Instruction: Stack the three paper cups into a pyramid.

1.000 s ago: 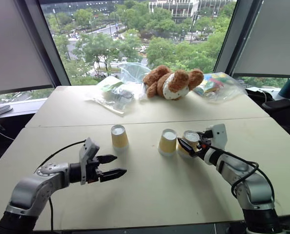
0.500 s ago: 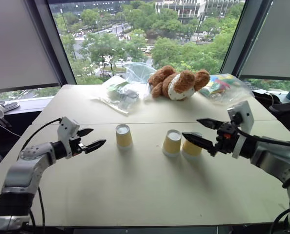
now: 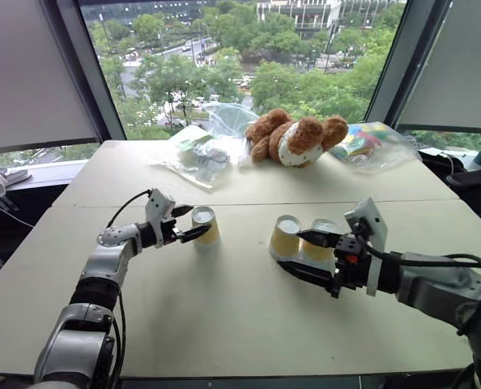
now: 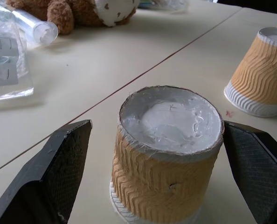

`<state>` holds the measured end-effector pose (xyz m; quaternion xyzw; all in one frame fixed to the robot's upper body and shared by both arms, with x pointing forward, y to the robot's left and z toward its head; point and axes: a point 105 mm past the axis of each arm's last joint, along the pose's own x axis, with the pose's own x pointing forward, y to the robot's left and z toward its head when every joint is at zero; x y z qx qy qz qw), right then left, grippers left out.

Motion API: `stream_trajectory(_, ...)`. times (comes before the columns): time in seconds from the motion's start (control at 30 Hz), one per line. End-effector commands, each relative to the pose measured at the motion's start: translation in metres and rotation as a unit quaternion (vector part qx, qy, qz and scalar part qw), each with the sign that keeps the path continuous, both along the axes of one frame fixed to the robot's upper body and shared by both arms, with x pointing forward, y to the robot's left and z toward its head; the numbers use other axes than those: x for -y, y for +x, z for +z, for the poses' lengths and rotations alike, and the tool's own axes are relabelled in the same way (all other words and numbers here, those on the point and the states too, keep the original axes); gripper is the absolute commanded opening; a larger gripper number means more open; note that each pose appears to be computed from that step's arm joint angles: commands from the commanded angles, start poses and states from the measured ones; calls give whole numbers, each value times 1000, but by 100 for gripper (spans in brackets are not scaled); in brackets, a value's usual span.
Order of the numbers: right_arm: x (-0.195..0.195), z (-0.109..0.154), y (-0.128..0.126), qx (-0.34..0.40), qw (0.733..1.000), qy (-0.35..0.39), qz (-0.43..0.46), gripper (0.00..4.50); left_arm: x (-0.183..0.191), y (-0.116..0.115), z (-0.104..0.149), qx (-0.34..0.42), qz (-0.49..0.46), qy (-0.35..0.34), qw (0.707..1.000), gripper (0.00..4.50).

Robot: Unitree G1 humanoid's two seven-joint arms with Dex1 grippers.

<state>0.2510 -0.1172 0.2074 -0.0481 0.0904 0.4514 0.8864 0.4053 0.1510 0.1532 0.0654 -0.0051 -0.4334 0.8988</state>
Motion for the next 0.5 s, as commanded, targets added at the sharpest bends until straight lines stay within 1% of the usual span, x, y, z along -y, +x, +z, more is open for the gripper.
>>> stream_trajectory(0.03,-4,8,-4,25,1000,4,6,447,5,4,11,24,-8,-3,1000,424)
stream_trajectory(0.07,-4,8,-4,26,1000,4,5,450,7,5,11,24,-9,-7,1000,396)
stream_trajectory(0.13,-4,7,-4,27,1000,4,3,450,11,6,10,23,-14,-13,1000,317)
stream_trajectory(0.17,-4,7,-4,27,1000,4,2,450,12,6,10,23,-16,-14,1000,269)
stream_trajectory(0.2,-5,7,-4,27,1000,4,2,450,13,6,10,23,-17,-14,1000,251)
stream_trajectory(0.27,-5,5,-4,26,1000,4,0,450,13,7,11,25,-15,-19,999,251)
stream_trajectory(0.37,-4,2,-5,22,1000,2,-2,450,15,8,20,32,-18,-34,999,251)
stream_trajectory(0.47,5,-5,-6,7,1000,-5,-16,450,34,5,59,66,-58,-53,995,251)
stream_trajectory(0.5,8,-6,-6,4,1000,-8,-20,450,40,3,68,73,-71,-53,993,251)
